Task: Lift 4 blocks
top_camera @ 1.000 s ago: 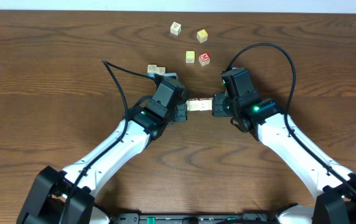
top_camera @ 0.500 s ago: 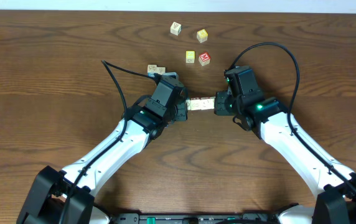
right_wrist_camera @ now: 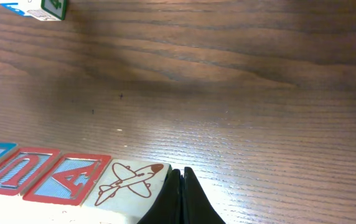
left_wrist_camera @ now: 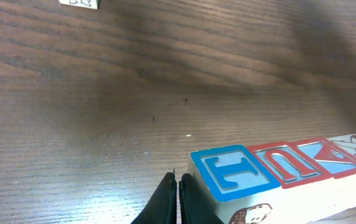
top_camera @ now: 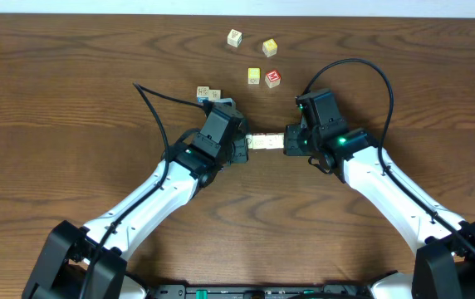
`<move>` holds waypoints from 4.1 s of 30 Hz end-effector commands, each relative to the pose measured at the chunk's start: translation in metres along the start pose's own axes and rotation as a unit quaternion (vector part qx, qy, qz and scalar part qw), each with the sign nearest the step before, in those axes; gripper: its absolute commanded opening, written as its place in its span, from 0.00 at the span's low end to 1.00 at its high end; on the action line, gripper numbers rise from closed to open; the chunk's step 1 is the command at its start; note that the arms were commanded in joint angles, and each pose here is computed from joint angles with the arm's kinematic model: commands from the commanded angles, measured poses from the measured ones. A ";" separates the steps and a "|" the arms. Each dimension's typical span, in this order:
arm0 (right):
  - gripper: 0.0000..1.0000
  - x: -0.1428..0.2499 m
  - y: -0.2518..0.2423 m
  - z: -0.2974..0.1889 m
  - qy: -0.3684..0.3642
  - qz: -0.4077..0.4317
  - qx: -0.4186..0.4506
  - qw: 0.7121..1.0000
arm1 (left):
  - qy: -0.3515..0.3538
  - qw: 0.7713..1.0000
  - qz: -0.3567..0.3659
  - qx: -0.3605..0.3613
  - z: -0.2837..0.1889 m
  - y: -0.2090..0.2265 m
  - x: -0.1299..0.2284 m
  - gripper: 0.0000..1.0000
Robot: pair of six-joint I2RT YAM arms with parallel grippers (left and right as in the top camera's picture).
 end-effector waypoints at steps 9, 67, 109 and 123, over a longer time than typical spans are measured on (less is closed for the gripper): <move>0.01 0.024 0.056 -0.004 0.081 -0.010 -0.171 0.982 | 0.070 0.985 0.019 0.157 -0.011 -0.058 0.019 0.07; 0.01 0.049 0.067 0.006 0.095 -0.014 -0.183 0.978 | 0.081 0.985 0.000 0.155 0.000 -0.049 0.040 0.07; 0.01 0.069 0.082 0.015 0.100 -0.026 -0.203 0.974 | 0.080 0.984 -0.017 0.156 0.007 -0.041 0.049 0.07; 0.01 0.074 0.082 0.019 0.107 -0.028 -0.198 0.974 | 0.080 0.984 -0.017 0.156 0.007 -0.041 0.049 0.07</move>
Point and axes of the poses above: each gripper's point midway between its finger pads, its own z axis out along the fingers, its own y axis along the line the jaws close on, x = y × z, the point moved 6 cm from there along -z, back along the fingers, and after that the axes turned 1 degree about -z, right-handed, at the moved point
